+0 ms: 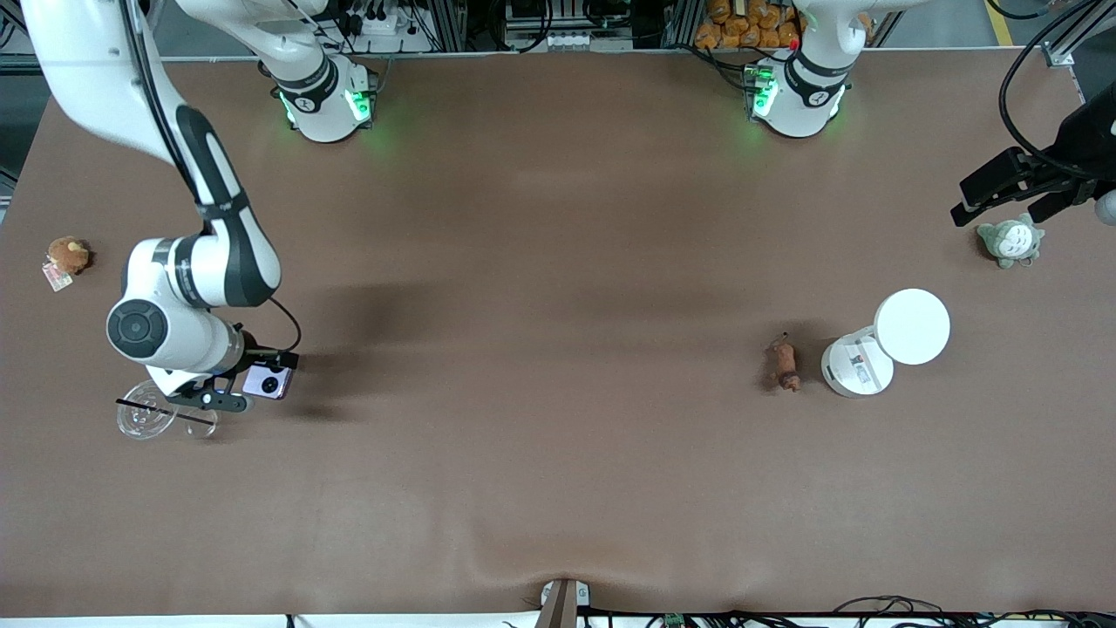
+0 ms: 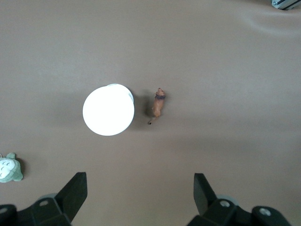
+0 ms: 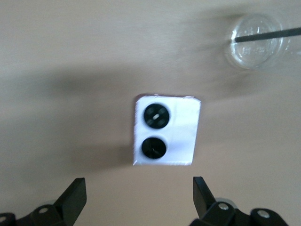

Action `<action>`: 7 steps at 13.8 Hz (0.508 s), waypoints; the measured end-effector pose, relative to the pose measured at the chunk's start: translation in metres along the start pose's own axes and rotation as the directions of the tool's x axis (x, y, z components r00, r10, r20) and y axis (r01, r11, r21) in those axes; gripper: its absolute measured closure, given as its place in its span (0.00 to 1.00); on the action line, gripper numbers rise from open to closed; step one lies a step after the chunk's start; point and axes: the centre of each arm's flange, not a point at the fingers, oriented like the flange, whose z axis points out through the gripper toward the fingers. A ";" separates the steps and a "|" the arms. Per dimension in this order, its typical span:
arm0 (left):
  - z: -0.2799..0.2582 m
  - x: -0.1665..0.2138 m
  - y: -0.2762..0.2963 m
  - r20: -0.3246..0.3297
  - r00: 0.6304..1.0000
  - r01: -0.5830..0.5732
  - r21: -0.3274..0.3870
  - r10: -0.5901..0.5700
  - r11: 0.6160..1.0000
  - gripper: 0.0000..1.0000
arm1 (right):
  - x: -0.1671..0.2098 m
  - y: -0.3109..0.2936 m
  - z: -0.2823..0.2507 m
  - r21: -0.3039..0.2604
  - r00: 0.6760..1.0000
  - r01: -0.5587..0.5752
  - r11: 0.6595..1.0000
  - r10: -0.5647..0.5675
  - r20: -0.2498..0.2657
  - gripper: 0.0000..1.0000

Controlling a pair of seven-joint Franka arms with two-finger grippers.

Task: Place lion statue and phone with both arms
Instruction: 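Lower the phone beside the glass cup and open the right gripper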

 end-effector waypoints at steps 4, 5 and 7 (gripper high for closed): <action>0.001 0.000 -0.001 0.001 1.000 -0.002 0.000 0.002 1.000 0.00 | -0.019 -0.023 -0.091 0.019 0.997 0.067 0.998 -0.067 -0.027 0.00; 0.001 0.000 -0.001 0.002 1.000 -0.002 0.000 0.002 1.000 0.00 | -0.023 -0.019 -0.114 0.038 0.997 0.076 0.996 -0.075 -0.034 0.00; 0.001 0.000 -0.001 0.002 1.000 -0.002 0.000 0.002 1.000 0.00 | -0.031 -0.002 -0.157 0.091 0.995 0.086 0.992 -0.082 -0.051 0.00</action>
